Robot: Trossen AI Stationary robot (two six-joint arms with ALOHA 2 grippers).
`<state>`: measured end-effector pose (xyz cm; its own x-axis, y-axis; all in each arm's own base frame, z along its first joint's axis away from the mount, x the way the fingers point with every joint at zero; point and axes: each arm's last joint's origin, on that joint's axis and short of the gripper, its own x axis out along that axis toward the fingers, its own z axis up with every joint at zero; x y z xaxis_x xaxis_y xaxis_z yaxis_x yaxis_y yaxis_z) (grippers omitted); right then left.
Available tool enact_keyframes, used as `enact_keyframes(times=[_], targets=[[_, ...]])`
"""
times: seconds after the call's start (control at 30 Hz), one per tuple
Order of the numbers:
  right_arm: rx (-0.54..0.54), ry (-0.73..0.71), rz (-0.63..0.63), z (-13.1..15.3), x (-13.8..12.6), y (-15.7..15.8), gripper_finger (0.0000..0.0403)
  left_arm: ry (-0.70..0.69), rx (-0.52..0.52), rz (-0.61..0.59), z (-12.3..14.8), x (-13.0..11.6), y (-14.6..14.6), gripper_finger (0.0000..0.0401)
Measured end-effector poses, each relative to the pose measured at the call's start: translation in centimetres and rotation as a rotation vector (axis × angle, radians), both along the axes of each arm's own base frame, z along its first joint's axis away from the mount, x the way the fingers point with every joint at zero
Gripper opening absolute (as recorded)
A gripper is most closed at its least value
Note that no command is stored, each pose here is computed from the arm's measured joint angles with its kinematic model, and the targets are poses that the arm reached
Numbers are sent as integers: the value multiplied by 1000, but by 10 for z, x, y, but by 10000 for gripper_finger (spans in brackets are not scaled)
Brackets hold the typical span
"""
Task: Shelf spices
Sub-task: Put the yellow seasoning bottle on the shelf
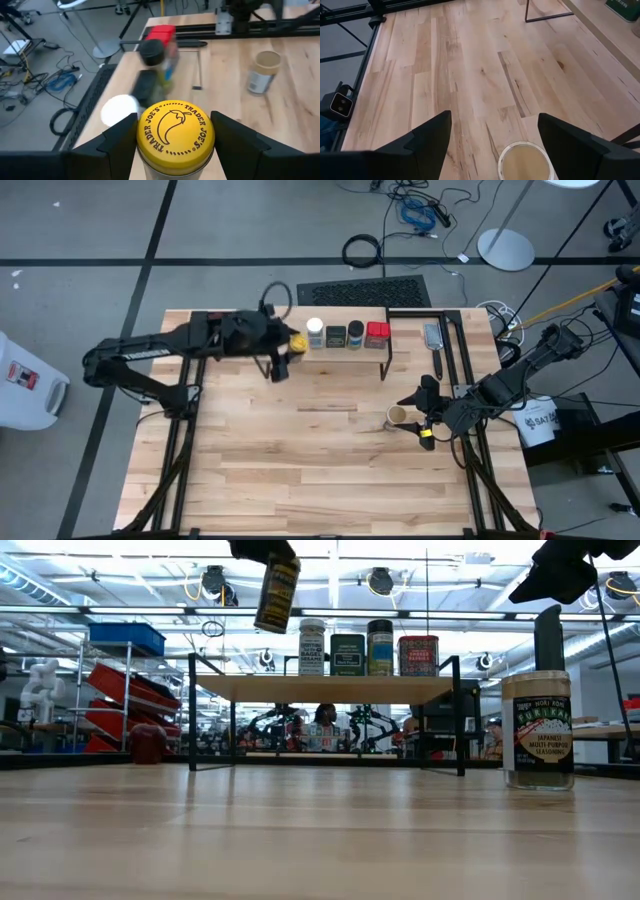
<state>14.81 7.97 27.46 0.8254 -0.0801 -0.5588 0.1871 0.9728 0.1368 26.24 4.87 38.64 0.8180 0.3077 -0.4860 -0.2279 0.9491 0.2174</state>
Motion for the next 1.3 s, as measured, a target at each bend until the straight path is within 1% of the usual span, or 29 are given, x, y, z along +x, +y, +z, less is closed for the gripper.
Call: enact_keyframes(times=[0.1, 0.27, 0.33, 0.5, 0.63, 0.7, 0.8, 0.9, 1.07, 1.17, 1.3], targets=[[0, 0, 0, 0, 0, 0, 286, -4, -26, 10, 0, -4, 19, 235], [0, 1, 0, 0, 0, 0, 286, 5, -76, -29, -4, -8, 45, 235], [0, 0, 0, 0, 0, 0, 286, 19, -87, -47, -6, -12, 52, 235], [-1, 1, 0, 0, 0, 0, 286, 1, -103, -95, -6, -20, 69, 235], [-1, 2, 0, 0, 0, 0, 286, -17, -126, -118, -17, -24, 82, 235], [-1, 2, 0, 0, 0, 0, 286, -19, -146, -131, -24, -25, 87, 235], [-2, 2, 0, 0, 0, 0, 286, -53, -147, -159, -29, -25, 91, 235], [-2, 2, 0, 0, 0, 0, 286, -51, -167, -170, -35, -26, 94, 235], [-2, 3, 0, 0, 0, 0, 286, -47, -151, -179, -38, -28, 97, 235], [-5, 3, 2, 0, 0, 0, 286, -47, -146, -203, -45, -29, 99, 235], [-5, 3, 2, 0, 0, 0, 286, -46, -149, -185, -54, -31, 105, 235]])
